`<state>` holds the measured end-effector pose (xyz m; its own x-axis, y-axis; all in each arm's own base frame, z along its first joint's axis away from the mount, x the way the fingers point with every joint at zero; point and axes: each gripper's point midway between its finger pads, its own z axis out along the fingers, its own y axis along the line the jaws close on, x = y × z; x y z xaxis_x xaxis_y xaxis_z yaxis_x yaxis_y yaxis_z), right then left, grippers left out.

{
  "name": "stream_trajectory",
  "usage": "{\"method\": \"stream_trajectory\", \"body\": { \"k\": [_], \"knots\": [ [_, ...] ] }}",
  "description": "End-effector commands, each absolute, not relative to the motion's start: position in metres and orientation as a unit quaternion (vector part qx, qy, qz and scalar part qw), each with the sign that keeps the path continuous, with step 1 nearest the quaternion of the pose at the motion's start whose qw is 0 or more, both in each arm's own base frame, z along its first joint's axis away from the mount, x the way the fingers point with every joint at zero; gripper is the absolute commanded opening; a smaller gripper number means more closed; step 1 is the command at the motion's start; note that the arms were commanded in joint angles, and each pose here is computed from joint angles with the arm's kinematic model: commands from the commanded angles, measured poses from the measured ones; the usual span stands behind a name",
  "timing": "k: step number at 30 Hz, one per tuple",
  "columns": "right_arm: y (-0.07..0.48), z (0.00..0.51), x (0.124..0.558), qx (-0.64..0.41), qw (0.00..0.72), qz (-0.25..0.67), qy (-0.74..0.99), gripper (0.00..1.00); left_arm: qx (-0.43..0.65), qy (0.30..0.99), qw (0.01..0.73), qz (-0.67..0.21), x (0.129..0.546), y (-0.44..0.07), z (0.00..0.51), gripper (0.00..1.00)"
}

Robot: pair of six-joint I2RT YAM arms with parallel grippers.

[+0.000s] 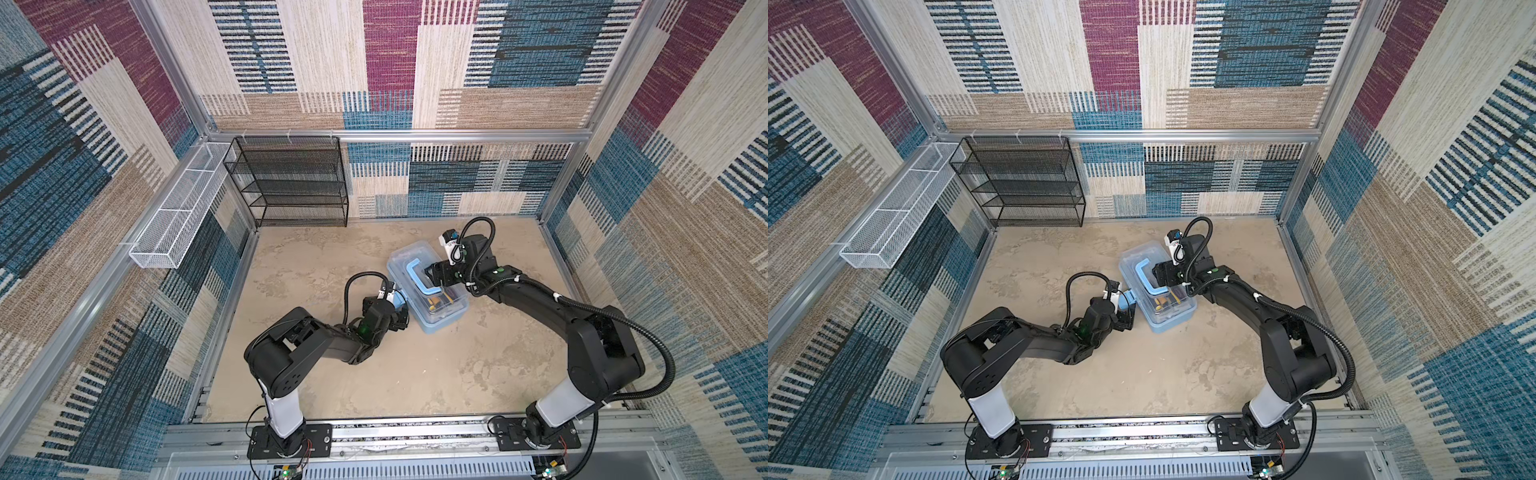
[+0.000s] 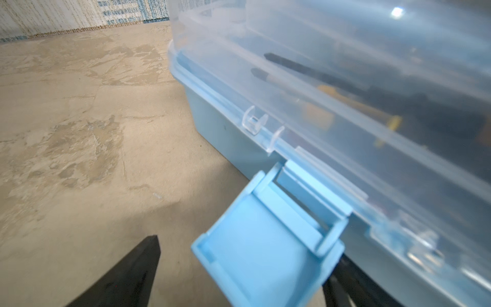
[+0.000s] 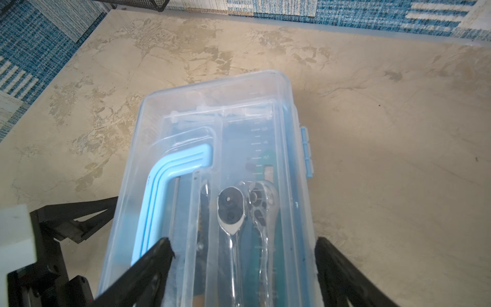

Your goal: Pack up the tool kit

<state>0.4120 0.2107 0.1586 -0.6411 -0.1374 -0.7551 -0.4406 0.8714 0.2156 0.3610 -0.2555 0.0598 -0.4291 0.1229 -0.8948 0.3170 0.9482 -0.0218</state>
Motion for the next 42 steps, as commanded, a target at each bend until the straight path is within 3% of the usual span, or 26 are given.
{"method": "stream_trajectory", "body": {
  "k": [1, 18, 36, 42],
  "knots": [
    [0.210, 0.172, 0.416, -0.161, 0.411, 0.191, 0.877, 0.86, 0.117, 0.838, 0.528, -0.065, 0.363, -0.241, 0.064, 0.94],
    [0.219, 0.187, 0.411, -0.170, 0.419, 0.191, 0.871, 0.78, 0.108, 0.831, 0.544, -0.052, 0.362, -0.227, 0.082, 0.95],
    [0.287, 0.179, 0.387, -0.206, 0.387, 0.234, 0.868, 0.26, 0.100, 0.828, 0.546, -0.077, 0.366, -0.228, 0.089, 0.95],
    [0.299, 0.168, 0.382, -0.218, 0.372, 0.238, 0.870, 0.18, 0.098, 0.826, 0.549, -0.087, 0.368, -0.230, 0.091, 0.95]
  ]
}}
